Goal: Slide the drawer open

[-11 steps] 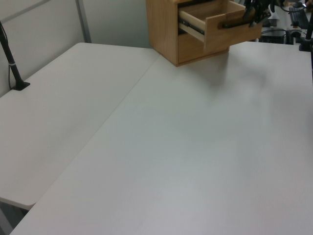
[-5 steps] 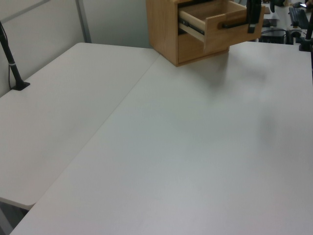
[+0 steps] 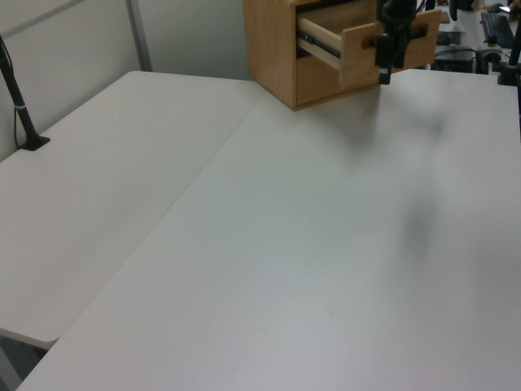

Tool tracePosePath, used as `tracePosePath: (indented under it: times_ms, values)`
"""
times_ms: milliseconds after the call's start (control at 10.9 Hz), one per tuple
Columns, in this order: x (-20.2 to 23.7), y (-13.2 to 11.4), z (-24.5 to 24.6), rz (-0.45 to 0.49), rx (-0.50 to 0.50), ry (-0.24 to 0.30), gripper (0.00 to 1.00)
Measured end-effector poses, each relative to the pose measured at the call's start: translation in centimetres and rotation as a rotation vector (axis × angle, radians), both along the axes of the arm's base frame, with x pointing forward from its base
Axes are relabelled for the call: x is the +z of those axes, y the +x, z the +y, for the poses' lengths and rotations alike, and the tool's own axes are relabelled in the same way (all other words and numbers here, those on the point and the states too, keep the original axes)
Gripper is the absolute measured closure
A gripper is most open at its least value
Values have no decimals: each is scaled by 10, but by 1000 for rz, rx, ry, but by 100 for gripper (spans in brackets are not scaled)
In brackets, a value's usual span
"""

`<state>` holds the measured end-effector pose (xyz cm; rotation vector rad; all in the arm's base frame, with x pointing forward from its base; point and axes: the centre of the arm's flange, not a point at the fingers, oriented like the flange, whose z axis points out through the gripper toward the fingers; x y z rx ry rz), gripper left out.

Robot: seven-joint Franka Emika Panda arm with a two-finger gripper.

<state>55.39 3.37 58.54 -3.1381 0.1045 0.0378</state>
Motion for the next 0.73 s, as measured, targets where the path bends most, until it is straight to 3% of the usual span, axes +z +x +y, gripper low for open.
tracePosePath:
  times_ms: [731]
  values:
    - [18,1,-61,19,-21,7,0]
